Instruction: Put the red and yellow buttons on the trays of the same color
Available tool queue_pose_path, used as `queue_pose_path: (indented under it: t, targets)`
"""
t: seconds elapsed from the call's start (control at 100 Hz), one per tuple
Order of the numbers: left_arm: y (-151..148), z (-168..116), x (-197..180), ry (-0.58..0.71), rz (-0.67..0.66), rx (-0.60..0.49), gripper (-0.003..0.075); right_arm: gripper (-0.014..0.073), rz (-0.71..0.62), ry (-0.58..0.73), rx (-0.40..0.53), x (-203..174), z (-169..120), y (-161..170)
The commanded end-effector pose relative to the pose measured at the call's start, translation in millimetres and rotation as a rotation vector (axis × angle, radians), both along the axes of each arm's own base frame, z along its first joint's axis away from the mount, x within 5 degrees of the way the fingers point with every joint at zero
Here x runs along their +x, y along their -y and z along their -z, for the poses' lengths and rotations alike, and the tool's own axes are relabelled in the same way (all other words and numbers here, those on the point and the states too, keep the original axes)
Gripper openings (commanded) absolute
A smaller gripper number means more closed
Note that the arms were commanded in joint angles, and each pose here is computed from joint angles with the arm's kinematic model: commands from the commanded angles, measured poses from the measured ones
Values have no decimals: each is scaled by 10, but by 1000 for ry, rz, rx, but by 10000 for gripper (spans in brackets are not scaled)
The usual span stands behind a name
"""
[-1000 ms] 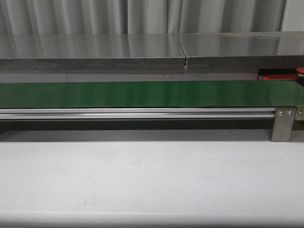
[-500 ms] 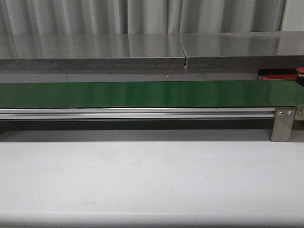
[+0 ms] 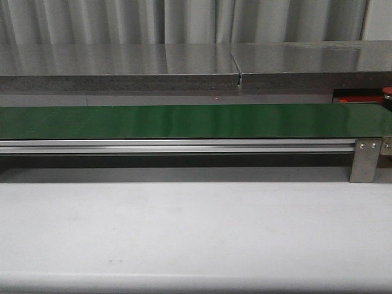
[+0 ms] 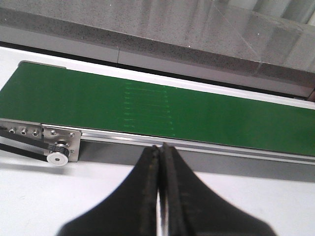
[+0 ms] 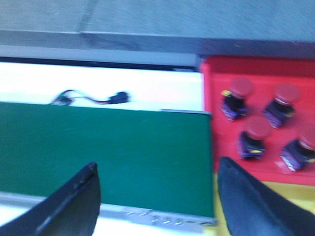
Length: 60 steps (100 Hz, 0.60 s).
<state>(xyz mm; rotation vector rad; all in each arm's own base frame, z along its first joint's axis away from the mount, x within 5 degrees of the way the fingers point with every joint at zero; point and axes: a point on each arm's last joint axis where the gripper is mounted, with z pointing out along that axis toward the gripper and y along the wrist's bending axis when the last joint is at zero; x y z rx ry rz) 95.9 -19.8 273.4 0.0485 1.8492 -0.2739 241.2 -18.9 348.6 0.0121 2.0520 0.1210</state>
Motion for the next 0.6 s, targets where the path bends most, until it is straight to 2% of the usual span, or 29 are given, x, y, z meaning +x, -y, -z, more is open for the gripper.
queue_pose_path:
  t: [0.0,0.16,0.23,0.3,0.49,0.56,0.59]
  targets:
    - [-19,-139,20,79,-29,-25,-19,509,-47,117,-9,-267,-201,-160]
    - [-19,-139,20,79,-29,-25,-19,507,-118,142,-7,-706,-73,-320]
    - [-19,-139,20,79,-29,-25,-19,466,-122,145,-7,-856,11,-330]
    - [-19,-139,20,79,-29,-25,-19,365,-128,144,-8,-1018,122,-341]
    - [-19,-139,20,79,-29,-25,-19,20,-163,173,-12,-1392,264,-386]
    - [-19,-139,20,79,-29,-25,-19,-67,-166,197,-15,-1469,267,-392]
    - [-19,-139,20,79,-29,-25,-19,-67,-166,206,-15,-1490,262,-393]
